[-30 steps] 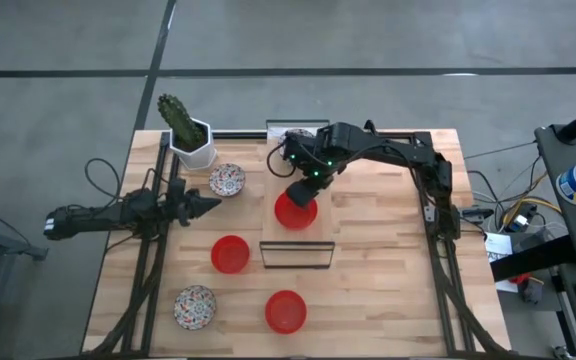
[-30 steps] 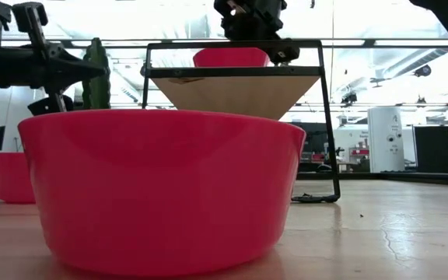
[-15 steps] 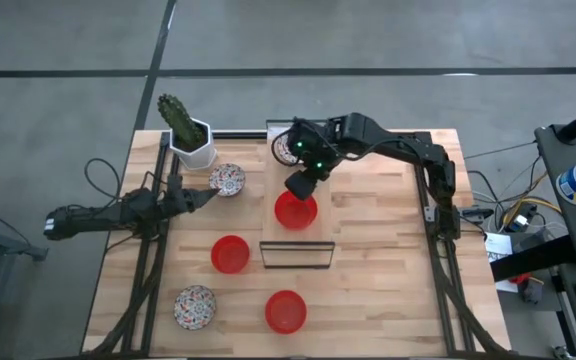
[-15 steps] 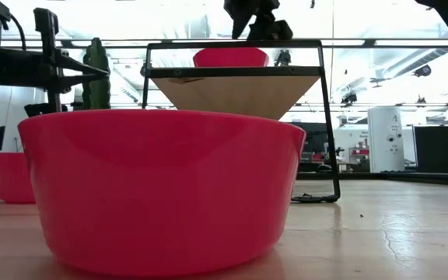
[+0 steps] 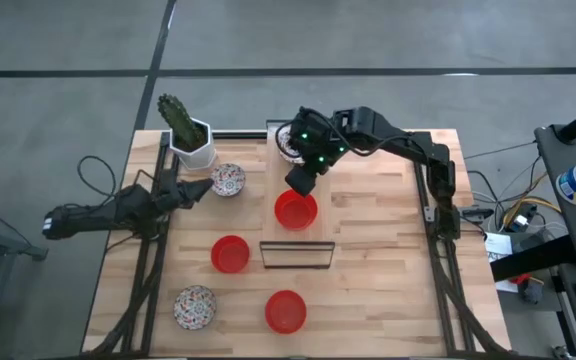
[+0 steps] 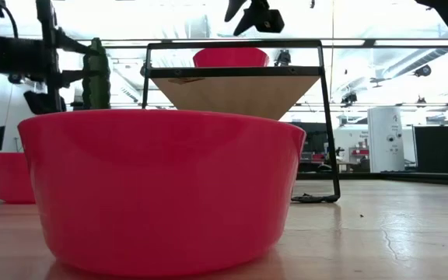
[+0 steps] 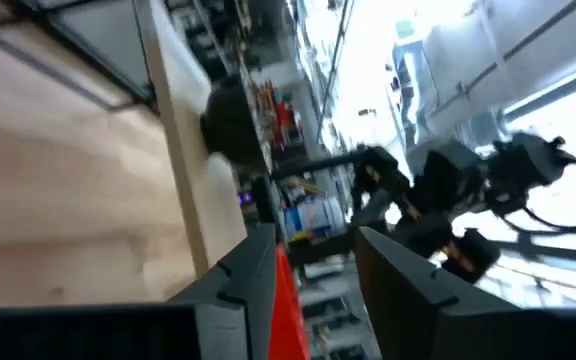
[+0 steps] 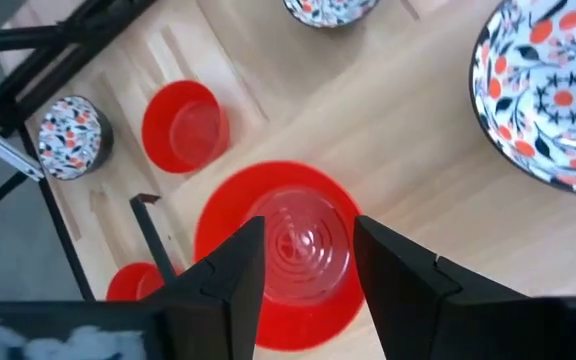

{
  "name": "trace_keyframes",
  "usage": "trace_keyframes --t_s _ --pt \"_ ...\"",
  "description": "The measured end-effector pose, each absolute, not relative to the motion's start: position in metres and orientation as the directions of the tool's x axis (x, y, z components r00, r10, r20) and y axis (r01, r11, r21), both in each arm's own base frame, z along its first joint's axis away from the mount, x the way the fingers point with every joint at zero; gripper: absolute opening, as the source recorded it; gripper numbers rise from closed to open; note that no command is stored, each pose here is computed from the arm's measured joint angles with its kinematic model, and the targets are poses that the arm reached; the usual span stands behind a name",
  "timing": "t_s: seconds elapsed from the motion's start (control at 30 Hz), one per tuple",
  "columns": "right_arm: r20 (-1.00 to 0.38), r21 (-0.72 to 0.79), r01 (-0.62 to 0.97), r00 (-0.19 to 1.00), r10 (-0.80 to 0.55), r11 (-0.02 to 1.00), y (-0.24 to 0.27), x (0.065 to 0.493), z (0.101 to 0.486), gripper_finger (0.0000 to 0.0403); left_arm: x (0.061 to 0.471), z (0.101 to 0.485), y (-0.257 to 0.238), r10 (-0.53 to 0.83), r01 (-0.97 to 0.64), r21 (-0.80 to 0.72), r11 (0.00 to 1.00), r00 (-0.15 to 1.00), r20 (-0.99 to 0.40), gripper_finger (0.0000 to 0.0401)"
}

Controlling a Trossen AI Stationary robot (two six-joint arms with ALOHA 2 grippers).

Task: Pick & Place Mini bowls
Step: Stack the top white patterned bowl on top of the other white patterned bowl on the shelf

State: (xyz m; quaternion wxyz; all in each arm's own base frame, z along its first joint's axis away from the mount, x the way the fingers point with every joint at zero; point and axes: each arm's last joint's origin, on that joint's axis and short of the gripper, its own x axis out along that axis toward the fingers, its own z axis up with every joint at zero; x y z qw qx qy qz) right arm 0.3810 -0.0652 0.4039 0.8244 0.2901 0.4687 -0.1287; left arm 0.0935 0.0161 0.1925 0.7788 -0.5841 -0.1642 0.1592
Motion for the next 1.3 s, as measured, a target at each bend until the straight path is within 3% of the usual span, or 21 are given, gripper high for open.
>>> trace_keyframes --t_s 0.33,0.67,0.8,1.03,1.3 --pt "-0.802 0.373 0.439 0.596 0.046 0.817 -0.065 0.378 0.416 0.0139 0.097 0.218 0.017 0.470 -0.366 -0.900 0.237 0.854 -0.224 0.0134" --pt "-0.747 0.388 0.395 0.664 0.033 0.833 -0.065 0.378 0.427 0.0136 0.122 0.255 0.020 0.498 -0.668 -0.700 0.253 0.710 -0.497 0.0134" --pt "-0.732 0.394 0.386 0.680 0.031 0.834 -0.065 0.379 0.429 0.0131 0.128 0.260 0.022 0.521 -0.782 -0.577 0.234 0.602 -0.605 0.0133" --pt "-0.703 0.404 0.369 0.710 0.027 0.837 -0.062 0.368 0.442 0.0128 0.134 0.258 0.032 0.556 -0.866 -0.468 0.176 0.480 -0.678 0.0133" --pt "-0.662 0.417 0.346 0.749 0.020 0.840 -0.060 0.356 0.457 0.0126 0.146 0.240 0.049 0.501 -0.933 -0.331 0.141 0.356 -0.789 0.0133"
